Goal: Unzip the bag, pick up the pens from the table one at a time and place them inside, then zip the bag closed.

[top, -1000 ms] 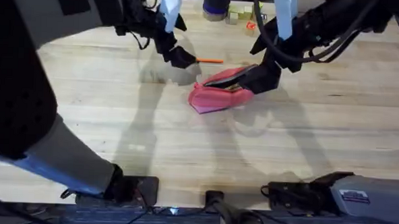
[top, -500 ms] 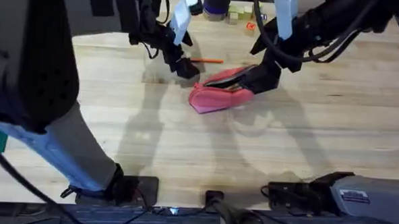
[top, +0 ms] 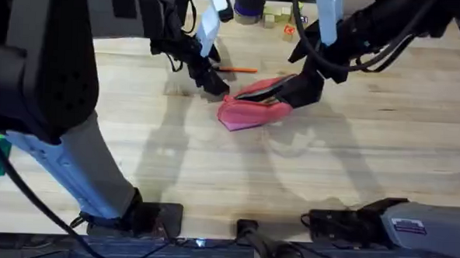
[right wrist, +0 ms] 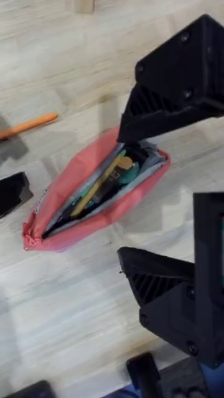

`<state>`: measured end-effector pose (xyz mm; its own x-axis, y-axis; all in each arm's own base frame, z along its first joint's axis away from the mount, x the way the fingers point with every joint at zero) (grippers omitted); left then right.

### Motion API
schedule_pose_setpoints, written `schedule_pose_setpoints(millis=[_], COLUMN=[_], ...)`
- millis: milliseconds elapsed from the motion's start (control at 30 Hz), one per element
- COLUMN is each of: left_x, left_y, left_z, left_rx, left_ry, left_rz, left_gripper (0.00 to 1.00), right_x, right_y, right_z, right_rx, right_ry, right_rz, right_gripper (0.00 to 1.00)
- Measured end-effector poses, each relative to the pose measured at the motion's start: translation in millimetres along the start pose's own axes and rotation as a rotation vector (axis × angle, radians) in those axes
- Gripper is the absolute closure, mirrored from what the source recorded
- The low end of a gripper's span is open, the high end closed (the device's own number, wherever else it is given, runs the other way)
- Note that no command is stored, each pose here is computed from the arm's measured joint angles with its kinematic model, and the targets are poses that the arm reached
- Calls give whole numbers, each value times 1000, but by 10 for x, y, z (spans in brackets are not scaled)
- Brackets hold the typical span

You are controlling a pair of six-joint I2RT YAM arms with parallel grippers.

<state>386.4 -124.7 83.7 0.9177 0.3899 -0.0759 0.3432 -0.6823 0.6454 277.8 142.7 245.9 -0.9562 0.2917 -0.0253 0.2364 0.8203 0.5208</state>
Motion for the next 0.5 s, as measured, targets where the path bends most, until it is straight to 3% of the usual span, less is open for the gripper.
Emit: schedule_pose_setpoints(millis=[67,333,500], left_x=[-14,-32,-36], left_y=[-3,1,11], left_z=[3,4,4], left_rx=[2,-2,-9], left_ry=[-7,-18,-22], left_rz=[-5,-8,-7], left_gripper=[132,679,902], right_x=[0,0,0], right_y=[0,0,0], right_z=[0,0,0], right_rx=[0,0,0], right_ry=[0,0,0], right_rz=[0,0,0], right_gripper=[5,5,5])
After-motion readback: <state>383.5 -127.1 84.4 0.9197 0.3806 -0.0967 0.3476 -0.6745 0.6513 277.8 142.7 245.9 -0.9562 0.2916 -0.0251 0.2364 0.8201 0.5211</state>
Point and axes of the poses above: each hand's point on the last joint's axis, 136 mm out from that joint toward the fingers, its own z axis out along the fingers, its own x axis along the line the jaws close on, y = z × x, the point moved 6 cm from there along -z, back along the fingers, and after that the axes turned 7 degrees about -z, right-handed, at the moved point
